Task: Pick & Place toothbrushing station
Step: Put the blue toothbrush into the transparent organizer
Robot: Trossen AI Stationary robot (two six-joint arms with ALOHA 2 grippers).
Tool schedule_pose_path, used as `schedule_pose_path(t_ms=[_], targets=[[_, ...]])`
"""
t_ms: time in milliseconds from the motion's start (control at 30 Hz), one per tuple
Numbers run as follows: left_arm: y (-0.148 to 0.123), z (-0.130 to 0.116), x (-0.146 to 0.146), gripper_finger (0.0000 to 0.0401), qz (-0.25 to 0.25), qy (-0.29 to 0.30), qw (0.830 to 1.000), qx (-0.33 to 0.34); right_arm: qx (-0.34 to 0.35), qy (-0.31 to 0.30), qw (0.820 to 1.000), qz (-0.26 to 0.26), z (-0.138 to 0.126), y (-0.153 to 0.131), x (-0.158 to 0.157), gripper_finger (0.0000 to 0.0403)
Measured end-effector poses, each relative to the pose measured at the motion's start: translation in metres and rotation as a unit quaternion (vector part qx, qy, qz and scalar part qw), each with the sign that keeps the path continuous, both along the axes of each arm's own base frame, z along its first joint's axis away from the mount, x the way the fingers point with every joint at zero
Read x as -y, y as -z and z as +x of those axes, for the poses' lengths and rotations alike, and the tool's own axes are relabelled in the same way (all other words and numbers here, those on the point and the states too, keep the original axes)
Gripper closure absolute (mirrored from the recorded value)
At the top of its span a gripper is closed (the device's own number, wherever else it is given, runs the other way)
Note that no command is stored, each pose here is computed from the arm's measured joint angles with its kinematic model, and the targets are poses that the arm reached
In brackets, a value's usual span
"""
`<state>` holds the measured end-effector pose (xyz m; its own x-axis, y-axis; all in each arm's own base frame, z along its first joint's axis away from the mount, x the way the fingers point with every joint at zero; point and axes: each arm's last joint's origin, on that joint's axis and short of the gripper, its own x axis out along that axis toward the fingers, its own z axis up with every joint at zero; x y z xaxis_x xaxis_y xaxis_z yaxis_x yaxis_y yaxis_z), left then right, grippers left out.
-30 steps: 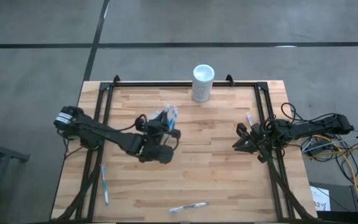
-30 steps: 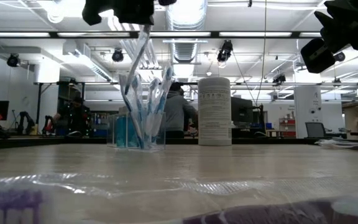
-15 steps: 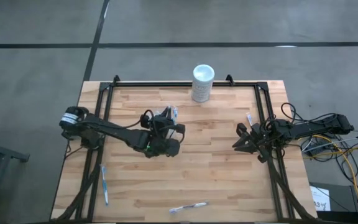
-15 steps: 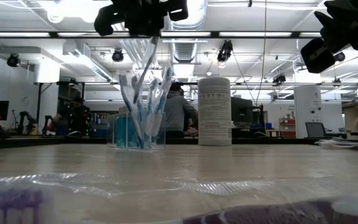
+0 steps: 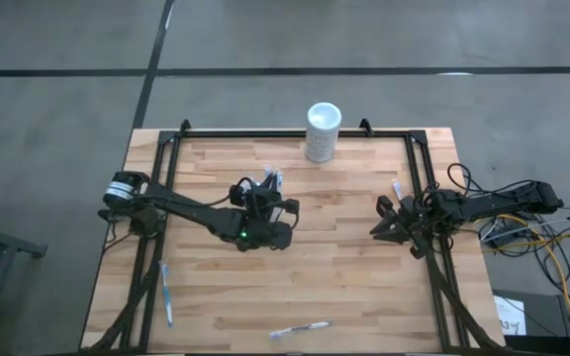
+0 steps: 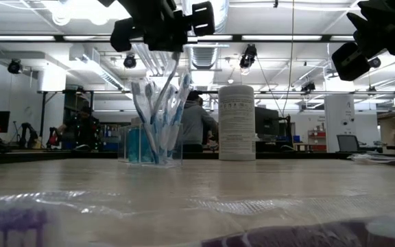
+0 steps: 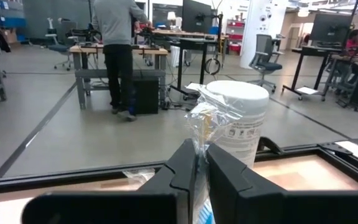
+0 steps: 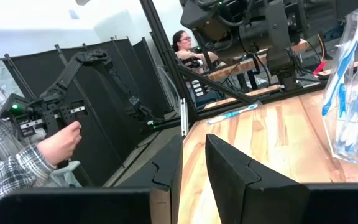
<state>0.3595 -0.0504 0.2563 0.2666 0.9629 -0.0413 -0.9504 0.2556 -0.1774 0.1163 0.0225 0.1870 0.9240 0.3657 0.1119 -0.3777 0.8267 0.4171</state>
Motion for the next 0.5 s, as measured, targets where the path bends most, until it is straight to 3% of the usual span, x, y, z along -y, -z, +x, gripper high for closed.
schedule_pose_path(t_ms=[200, 500], targets=[[0.000, 0.001, -0.002, 0.0371, -0.001, -0.003, 1.000, 0.005, 0.000, 0.000, 1.000, 0.000, 0.000, 0.000, 0.000, 0.0335], [-0.023, 0.008, -0.009, 0.0371, 0.004, -0.005, 1.000, -0.020, 0.000, 0.000, 1.000, 0.000, 0.000, 0.000, 0.000, 0.0335]])
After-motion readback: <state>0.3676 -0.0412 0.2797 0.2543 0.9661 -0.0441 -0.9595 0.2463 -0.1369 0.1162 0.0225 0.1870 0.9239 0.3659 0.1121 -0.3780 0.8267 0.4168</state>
